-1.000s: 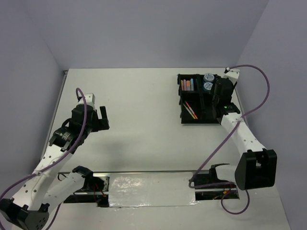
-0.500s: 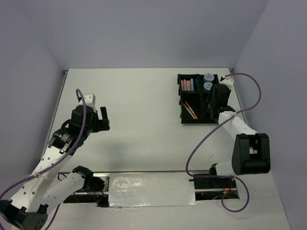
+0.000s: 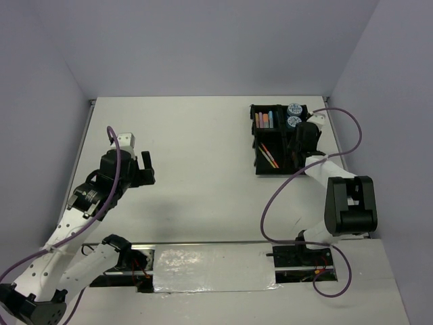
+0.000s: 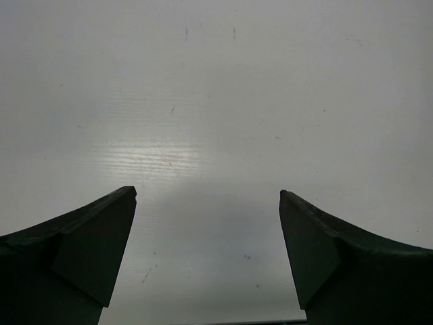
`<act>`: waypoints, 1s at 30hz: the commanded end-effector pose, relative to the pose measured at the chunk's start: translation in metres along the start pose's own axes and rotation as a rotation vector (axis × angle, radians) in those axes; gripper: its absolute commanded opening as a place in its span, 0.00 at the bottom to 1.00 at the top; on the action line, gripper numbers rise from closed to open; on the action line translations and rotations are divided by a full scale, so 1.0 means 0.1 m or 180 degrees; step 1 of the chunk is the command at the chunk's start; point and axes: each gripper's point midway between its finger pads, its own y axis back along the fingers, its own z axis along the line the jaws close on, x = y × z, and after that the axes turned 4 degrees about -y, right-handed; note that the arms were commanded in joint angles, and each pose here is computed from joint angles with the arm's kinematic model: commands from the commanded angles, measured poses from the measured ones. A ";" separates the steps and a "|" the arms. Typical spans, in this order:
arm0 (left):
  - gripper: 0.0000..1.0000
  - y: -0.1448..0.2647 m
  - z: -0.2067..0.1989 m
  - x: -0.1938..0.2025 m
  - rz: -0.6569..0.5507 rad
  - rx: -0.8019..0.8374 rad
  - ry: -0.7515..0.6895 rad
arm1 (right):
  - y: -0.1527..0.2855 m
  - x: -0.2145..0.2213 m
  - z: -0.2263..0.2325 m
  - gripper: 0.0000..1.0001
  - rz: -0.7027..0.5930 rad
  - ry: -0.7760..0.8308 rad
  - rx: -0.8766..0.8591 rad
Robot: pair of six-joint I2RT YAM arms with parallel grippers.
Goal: Sort the stationery into containers
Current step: Place the stationery in the storage box.
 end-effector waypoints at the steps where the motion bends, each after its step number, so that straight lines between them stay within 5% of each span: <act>1: 0.99 0.02 -0.05 -0.09 -0.0120 0.0081 -0.0041 | -0.08 -0.29 -0.08 0.23 -0.0215 -0.0123 0.0100; 8: 0.99 0.02 -0.06 -0.09 -0.0115 0.0084 -0.0045 | -0.08 -0.25 -0.08 0.55 -0.0174 -0.0115 0.0038; 15: 0.99 0.01 -0.07 -0.09 -0.0112 0.0097 -0.0053 | -0.05 -0.31 -0.02 0.72 -0.0190 -0.0141 -0.0059; 16: 0.99 0.01 -0.07 -0.09 -0.0107 0.0096 -0.0054 | -0.04 -0.32 -0.02 0.99 -0.0207 -0.0171 -0.0050; 22: 0.99 0.02 -0.07 -0.10 -0.0116 0.0103 -0.0054 | 0.02 -0.38 -0.01 1.00 -0.0206 -0.0191 -0.0101; 30: 0.99 -0.04 0.06 -0.10 -0.0050 -0.0168 -0.0015 | 0.67 -1.09 0.04 1.00 -0.0611 -0.0314 -0.0351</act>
